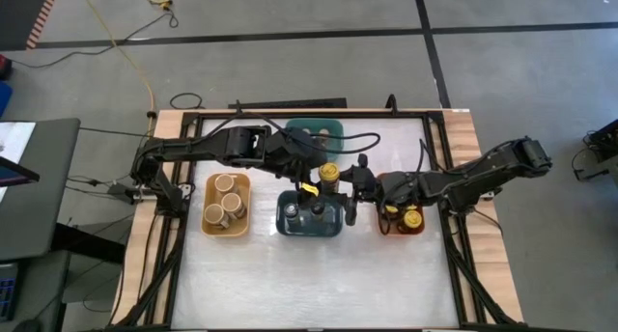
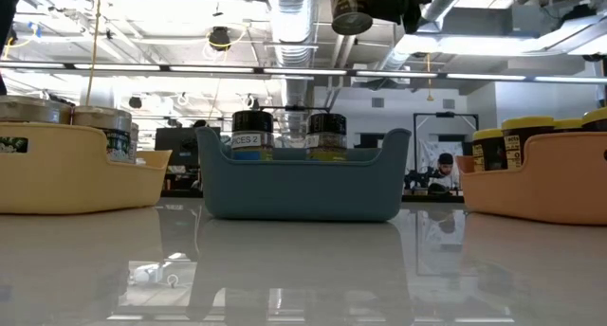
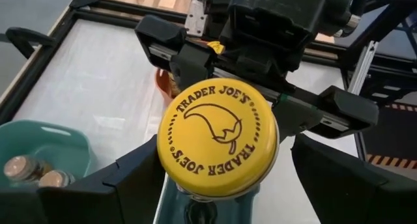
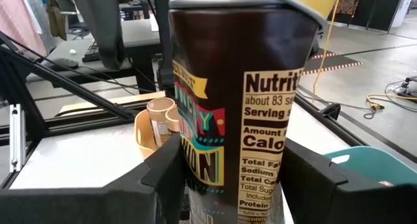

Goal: Sort spices by type
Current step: Put the yellow seasoning into the orange bin

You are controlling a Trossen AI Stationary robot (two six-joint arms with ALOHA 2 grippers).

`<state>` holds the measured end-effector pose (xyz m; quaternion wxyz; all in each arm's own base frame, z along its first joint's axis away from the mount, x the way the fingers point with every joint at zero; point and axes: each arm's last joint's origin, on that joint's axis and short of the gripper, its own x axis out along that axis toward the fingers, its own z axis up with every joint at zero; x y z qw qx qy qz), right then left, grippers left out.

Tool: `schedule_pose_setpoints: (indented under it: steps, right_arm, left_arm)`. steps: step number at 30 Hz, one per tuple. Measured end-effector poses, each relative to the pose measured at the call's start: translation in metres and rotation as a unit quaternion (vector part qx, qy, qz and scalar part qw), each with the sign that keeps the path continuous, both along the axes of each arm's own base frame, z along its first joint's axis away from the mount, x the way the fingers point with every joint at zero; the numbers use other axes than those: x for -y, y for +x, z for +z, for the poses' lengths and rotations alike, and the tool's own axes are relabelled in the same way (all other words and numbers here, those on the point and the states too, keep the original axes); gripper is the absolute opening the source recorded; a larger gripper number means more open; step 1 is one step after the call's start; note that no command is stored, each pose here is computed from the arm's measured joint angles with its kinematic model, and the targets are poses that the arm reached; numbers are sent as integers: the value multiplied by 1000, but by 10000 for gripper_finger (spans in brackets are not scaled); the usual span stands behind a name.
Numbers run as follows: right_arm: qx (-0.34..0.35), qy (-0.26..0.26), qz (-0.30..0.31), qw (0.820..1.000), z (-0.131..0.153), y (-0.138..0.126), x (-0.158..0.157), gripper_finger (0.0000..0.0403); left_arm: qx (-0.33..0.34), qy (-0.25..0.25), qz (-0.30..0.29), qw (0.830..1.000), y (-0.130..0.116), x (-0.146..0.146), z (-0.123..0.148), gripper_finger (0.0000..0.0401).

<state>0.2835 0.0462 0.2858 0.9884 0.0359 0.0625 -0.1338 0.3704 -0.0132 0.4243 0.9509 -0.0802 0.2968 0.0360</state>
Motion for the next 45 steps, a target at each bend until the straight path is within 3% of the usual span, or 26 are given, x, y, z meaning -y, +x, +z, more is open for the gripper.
schedule_pose_setpoints:
  steps: [10, 16, 45]
  right_arm:
    - [2, -11, -4, 1000, 2, -1, 1, 226]
    - [6, -11, -3, 1000, 5, -3, 1, 226]
    - [1, -12, -1, 1000, 6, -6, 2, 229]
  left_arm:
    - [0, 26, 24, 999, 0, -1, 0, 312]
    - [-2, 55, -14, 998, 0, 1, 0, 312]
    - [15, 56, -11, 998, 2, -1, 3, 312]
